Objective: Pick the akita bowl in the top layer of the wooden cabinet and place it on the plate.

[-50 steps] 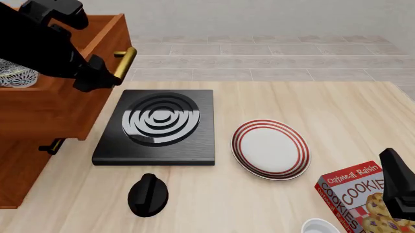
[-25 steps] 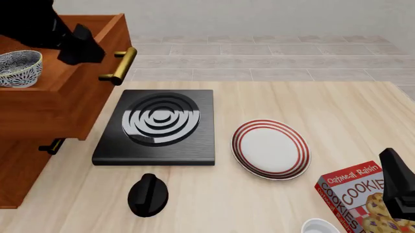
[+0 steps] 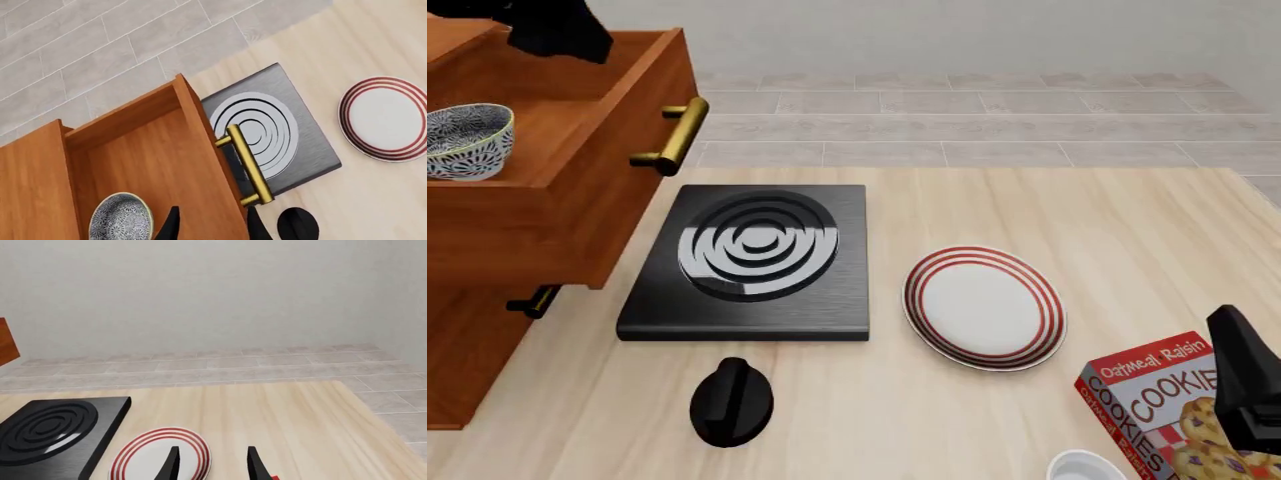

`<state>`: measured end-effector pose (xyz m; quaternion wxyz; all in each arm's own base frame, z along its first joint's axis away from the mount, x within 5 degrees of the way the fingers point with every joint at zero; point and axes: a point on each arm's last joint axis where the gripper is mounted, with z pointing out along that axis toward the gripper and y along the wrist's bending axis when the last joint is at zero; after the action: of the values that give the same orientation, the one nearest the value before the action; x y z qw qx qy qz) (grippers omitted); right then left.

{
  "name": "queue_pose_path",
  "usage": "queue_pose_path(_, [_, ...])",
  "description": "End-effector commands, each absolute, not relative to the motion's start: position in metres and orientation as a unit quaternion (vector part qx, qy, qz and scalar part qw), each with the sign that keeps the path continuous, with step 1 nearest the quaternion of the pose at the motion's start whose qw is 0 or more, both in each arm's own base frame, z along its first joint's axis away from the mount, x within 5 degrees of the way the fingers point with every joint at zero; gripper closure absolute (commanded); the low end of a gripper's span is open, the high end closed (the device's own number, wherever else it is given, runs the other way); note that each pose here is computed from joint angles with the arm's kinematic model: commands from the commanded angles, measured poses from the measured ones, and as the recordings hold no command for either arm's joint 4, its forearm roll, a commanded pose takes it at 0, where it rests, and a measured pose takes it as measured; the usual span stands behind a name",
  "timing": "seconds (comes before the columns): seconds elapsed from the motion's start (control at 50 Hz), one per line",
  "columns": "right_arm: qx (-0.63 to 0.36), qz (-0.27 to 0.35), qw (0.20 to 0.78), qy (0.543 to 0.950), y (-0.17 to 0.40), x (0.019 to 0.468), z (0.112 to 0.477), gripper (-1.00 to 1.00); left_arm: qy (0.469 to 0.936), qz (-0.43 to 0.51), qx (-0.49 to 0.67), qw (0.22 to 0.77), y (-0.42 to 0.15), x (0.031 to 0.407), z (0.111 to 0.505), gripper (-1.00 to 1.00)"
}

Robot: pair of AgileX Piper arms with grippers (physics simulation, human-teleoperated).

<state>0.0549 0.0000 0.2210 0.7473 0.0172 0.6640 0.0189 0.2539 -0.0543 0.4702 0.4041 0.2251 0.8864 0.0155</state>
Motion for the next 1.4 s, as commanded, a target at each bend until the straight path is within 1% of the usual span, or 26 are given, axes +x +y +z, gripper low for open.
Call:
queue_pose_path(0.02, [0.016,0.019,0.747,0.664,0.0,0.055,0.221,-1.0,0.901,0.017,0.194,0.387,-0.045,0.264,0.472,-1.0])
queue_pose_path(0.1, [0.016,0.019,0.747,0.664,0.0,0.055,0.221,-1.0,0.905,0.021,0.187,0.381,-0.04,0.267,0.468,-1.0])
queue_pose_path(0.12, [0.016,0.019,0.747,0.664,0.0,0.055,0.221,-1.0,0.912,0.015,0.179,0.368,-0.041,0.269,0.46,-1.0])
queue_pose_path(0.2, [0.016,0.019,0.747,0.664,0.0,0.055,0.221,-1.0,0.917,0.017,0.176,0.358,-0.039,0.272,0.454,-1.0])
queue_pose_path(0.56, [0.015,0.019,0.748,0.664,0.0,0.055,0.221,-1.0,0.932,0.029,0.119,0.341,-0.012,0.287,0.444,-1.0])
queue_pose_path(0.76, [0.015,0.019,0.748,0.664,0.0,0.055,0.222,-1.0,0.934,0.038,0.106,0.339,0.0,0.287,0.443,-1.0])
queue_pose_path(1.4, [0.014,0.019,0.748,0.663,0.0,0.055,0.222,-1.0,0.948,0.053,0.086,0.303,0.024,0.286,0.423,-1.0])
